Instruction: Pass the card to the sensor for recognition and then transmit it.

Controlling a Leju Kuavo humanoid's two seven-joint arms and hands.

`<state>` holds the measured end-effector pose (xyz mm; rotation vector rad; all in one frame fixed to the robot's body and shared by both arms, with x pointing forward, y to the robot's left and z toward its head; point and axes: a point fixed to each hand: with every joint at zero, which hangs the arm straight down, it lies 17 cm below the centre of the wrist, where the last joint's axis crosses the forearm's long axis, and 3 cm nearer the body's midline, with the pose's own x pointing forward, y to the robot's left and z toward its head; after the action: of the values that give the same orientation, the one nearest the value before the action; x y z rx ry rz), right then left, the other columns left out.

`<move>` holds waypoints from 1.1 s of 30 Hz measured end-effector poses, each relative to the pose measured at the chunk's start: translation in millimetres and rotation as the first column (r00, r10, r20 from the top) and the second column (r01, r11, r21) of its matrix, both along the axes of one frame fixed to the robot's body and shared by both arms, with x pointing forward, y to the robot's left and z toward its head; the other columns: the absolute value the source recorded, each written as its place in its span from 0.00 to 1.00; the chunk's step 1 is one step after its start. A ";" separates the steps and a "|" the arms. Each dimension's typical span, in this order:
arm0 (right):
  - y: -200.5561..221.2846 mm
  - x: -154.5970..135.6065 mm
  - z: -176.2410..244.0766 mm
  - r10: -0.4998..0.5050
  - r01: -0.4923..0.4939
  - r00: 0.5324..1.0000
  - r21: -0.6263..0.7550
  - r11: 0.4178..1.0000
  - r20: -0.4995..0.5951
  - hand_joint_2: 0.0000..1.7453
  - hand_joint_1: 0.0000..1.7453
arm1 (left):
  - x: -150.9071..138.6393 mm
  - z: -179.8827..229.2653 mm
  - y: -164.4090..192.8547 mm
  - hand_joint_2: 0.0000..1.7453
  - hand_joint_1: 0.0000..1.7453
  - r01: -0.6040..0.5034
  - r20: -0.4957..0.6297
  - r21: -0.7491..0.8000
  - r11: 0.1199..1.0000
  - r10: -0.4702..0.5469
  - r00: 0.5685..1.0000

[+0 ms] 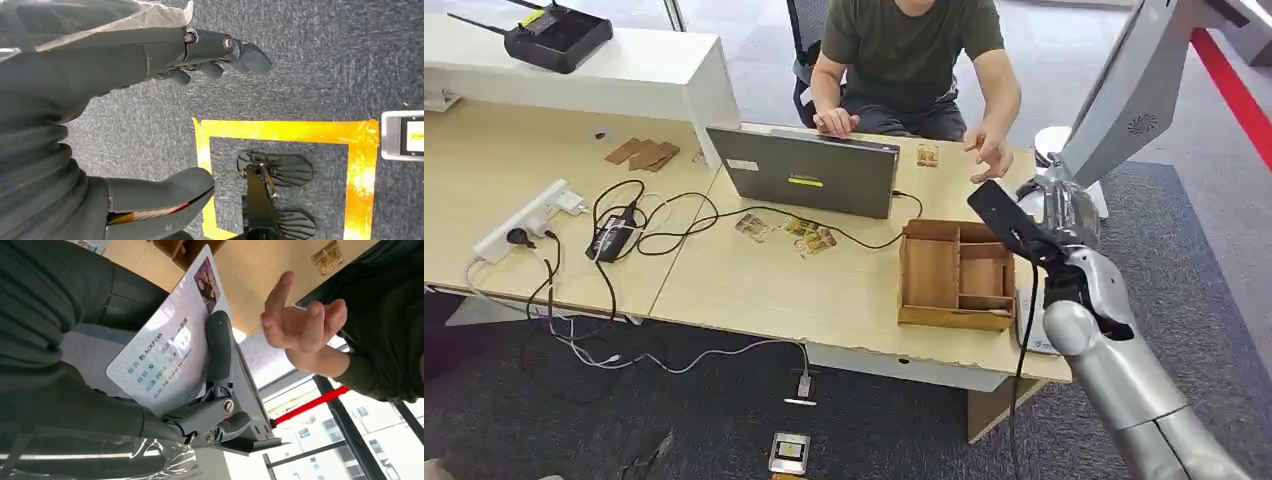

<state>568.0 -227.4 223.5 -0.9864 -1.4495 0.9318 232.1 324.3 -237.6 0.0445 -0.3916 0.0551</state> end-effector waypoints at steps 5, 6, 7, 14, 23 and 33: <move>8.7 0.6 -4.1 0.008 -0.008 1.000 0.004 1.000 -0.006 1.00 1.00 | 3.2 1.0 -3.2 1.00 0.00 0.003 0.003 -0.003 1.000 -0.003 1.000; 9.3 0.6 -4.7 0.008 -0.008 1.000 0.005 1.000 -0.007 1.00 1.00 | 3.3 1.1 -3.6 1.00 0.00 0.005 0.003 -0.003 1.000 -0.004 1.000; 9.0 0.9 -5.5 0.006 -0.006 1.000 0.003 1.000 -0.008 1.00 1.00 | 3.3 1.0 -4.0 1.00 0.00 0.006 0.003 -0.003 1.000 -0.006 1.000; 7.7 1.1 -8.5 -0.005 0.005 1.000 -0.010 1.000 -0.011 1.00 0.25 | 3.6 1.0 -7.7 1.00 0.00 0.026 -0.001 0.000 1.000 -0.026 1.000; 8.6 -2.9 -12.3 -0.015 0.015 1.000 -0.033 0.999 -0.003 1.00 0.00 | 2.9 0.5 -8.4 1.00 0.00 0.029 -0.005 0.004 1.000 -0.029 1.000; 16.9 -42.5 -11.8 0.046 -0.045 0.999 -0.039 0.998 0.026 1.00 0.00 | -15.0 -5.8 -2.5 1.00 0.00 -0.002 -0.006 0.005 1.000 0.002 1.000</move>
<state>525.5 -210.5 211.7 -1.0008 -1.4866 0.9861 217.1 321.8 -243.4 0.0502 -0.3859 0.0557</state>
